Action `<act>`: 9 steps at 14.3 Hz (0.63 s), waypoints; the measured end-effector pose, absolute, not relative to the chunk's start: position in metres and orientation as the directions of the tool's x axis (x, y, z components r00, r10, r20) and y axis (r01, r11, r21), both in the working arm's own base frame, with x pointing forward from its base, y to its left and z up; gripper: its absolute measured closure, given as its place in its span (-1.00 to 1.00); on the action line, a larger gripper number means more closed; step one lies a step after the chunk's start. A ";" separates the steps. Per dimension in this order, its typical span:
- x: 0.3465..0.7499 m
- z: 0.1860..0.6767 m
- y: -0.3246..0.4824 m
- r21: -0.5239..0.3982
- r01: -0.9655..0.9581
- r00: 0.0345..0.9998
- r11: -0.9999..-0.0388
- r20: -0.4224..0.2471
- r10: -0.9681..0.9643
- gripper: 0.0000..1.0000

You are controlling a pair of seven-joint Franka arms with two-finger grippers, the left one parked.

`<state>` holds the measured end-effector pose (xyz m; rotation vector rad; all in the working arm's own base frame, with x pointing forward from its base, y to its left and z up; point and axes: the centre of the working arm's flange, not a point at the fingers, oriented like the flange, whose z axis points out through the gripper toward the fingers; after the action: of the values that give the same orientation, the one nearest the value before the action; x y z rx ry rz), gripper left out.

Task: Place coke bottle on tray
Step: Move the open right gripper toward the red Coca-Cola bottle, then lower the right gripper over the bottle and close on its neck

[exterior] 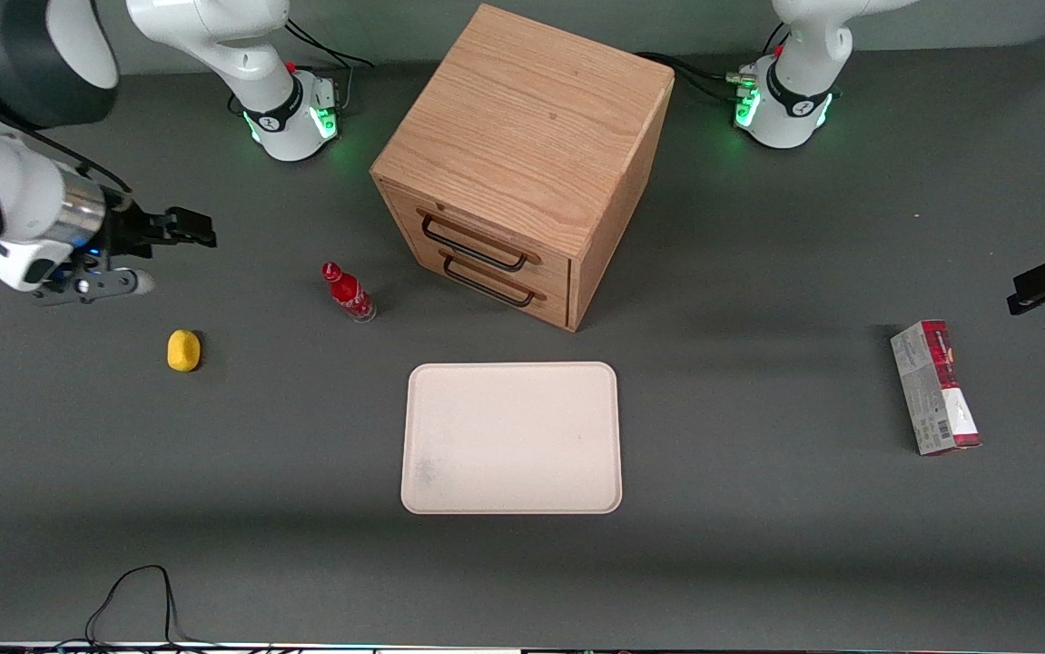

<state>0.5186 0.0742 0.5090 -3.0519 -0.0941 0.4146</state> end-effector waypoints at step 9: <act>0.473 0.391 0.151 -0.033 -0.004 0.983 -0.999 -0.186 0.002 -1.00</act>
<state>0.4725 0.1508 0.3913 -3.0952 0.0016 0.2897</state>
